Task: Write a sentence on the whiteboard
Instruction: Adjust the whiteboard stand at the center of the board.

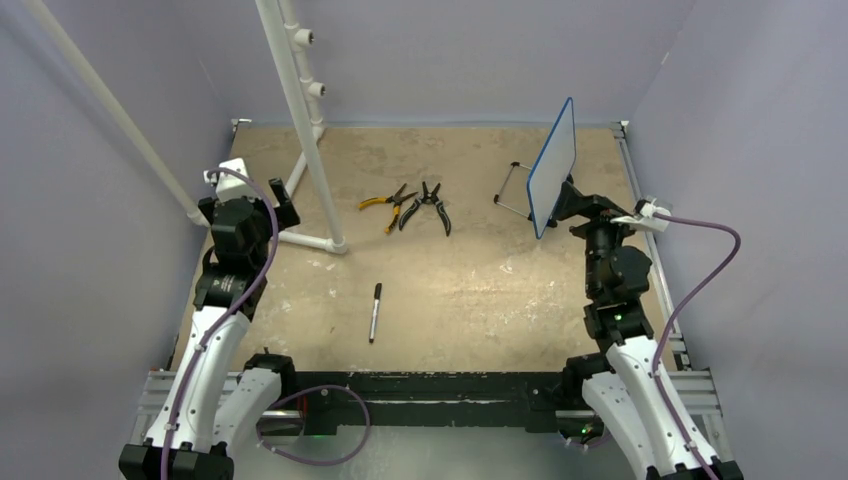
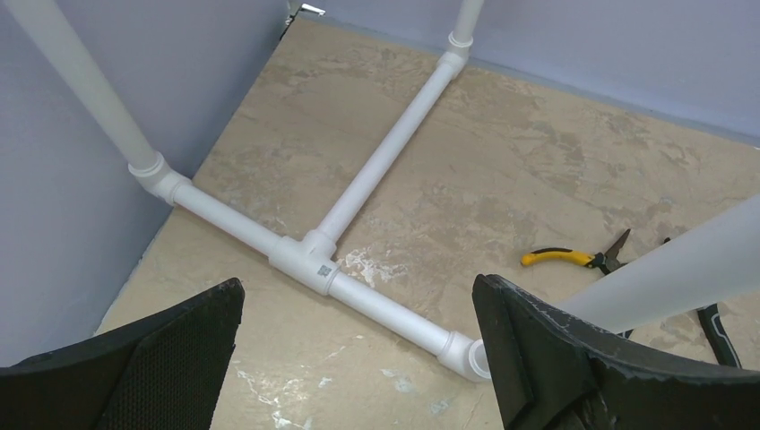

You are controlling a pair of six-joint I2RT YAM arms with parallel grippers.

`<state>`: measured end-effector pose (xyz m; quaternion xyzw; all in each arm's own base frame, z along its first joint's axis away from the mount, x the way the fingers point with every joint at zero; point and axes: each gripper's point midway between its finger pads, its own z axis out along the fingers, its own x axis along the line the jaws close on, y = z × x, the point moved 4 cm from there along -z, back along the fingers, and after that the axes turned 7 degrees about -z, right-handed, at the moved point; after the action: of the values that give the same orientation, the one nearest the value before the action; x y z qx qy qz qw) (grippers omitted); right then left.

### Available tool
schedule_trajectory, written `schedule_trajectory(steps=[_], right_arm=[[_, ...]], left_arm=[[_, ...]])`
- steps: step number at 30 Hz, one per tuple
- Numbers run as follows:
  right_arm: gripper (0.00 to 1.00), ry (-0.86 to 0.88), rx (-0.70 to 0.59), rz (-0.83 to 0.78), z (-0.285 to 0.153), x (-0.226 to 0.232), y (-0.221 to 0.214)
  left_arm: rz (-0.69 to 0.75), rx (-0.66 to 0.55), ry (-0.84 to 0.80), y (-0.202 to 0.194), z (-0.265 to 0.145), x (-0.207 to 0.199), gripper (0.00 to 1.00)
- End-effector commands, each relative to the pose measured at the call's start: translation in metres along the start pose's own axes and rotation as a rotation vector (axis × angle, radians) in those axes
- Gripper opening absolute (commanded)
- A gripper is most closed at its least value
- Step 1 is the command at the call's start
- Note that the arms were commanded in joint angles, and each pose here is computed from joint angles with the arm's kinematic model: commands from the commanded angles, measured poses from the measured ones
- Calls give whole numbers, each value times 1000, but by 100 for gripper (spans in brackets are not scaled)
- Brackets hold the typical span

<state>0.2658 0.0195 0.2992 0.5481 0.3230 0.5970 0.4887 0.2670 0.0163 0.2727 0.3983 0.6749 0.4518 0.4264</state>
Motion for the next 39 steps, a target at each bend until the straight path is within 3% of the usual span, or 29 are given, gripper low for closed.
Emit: schedule_trajectory(steps=[1, 8, 16, 22, 27, 31, 39], right_arm=[[99, -72, 36, 67, 2, -9, -16], [96, -153, 219, 86, 20, -26, -79], [91, -91, 390, 210, 47, -55, -125], [80, -111, 429, 248, 65, -77, -142], [62, -120, 486, 261, 81, -98, -163], [54, -130, 520, 267, 92, -112, -179], [45, -95, 593, 238, 102, -118, -202]], left_arm=[[-51, -48, -11, 21, -3, -5, 99], [-42, -32, 22, 13, -2, 0, 99], [-8, 52, 24, -4, 7, -1, 99], [1, 69, -31, -7, 7, -8, 99], [2, 68, -50, -7, 7, -10, 99], [4, 71, -64, -8, 6, -12, 99], [8, 82, -76, -11, 8, -14, 99]])
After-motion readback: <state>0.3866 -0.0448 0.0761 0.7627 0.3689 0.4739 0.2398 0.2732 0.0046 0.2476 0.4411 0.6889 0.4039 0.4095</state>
